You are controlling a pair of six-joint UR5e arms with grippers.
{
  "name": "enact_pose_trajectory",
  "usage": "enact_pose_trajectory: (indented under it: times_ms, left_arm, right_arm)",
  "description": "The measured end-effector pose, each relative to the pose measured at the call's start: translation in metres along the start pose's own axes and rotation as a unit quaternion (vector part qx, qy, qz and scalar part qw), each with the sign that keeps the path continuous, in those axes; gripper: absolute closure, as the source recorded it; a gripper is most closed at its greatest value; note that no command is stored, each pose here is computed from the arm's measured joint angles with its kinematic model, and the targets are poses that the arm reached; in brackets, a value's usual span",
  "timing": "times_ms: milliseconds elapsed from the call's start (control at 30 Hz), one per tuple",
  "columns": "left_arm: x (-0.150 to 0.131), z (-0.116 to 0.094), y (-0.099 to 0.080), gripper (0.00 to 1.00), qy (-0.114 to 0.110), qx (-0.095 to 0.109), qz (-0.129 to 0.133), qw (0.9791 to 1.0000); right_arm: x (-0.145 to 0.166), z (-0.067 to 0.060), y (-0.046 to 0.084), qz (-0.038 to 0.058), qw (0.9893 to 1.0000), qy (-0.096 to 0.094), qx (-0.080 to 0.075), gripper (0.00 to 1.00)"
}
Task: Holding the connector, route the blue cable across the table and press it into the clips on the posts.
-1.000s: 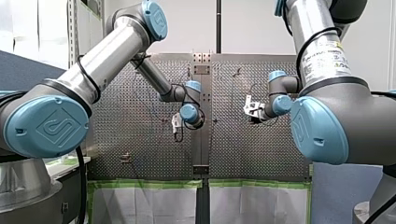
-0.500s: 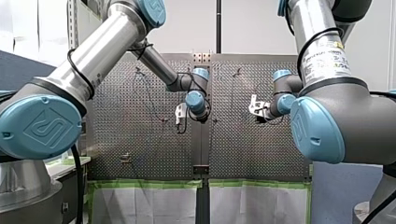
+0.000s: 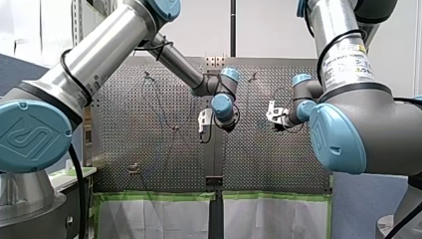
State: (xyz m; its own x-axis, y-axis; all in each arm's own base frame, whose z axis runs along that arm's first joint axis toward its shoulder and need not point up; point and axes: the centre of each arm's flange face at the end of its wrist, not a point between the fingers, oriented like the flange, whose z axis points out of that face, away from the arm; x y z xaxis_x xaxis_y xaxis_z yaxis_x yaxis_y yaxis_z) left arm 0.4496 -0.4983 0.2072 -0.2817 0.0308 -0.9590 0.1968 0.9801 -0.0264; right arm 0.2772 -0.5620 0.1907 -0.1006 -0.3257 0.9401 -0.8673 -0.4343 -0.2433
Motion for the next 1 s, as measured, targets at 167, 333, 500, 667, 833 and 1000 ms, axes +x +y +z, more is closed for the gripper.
enact_pose_trajectory:
  times_ms: [167, 333, 500, 667, 833, 1000]
  left_arm:
    - [0.001, -0.008, -0.016, 0.00, -0.015, 0.009, -0.008, 0.9998]
    - [0.001, -0.009, -0.025, 0.00, -0.028, 0.013, -0.019, 0.9993]
    - [0.009, 0.000, -0.044, 0.00, -0.039, 0.028, -0.042, 0.9979]
    - [0.021, 0.013, -0.056, 0.00, -0.032, 0.035, -0.048, 0.9977]
    - [0.031, 0.029, -0.059, 0.00, -0.026, 0.032, -0.051, 0.9978]
    - [0.024, 0.039, -0.062, 0.00, -0.034, 0.030, -0.056, 0.9974]
  right_arm:
    - [0.000, 0.000, -0.001, -0.0001, 1.0000, -0.001, 0.002, 1.00]
    - [0.000, 0.000, -0.001, 0.0000, 1.0000, -0.001, 0.003, 1.00]
    - [0.000, 0.000, -0.001, 0.0001, 1.0000, -0.001, 0.003, 1.00]
    - [0.000, 0.000, -0.001, 0.0004, 1.0000, -0.001, 0.002, 1.00]
    - [0.000, 0.000, -0.001, 0.0004, 1.0000, -0.002, 0.002, 1.00]
    - [0.000, 0.000, -0.001, 0.0004, 1.0000, -0.002, 0.003, 1.00]
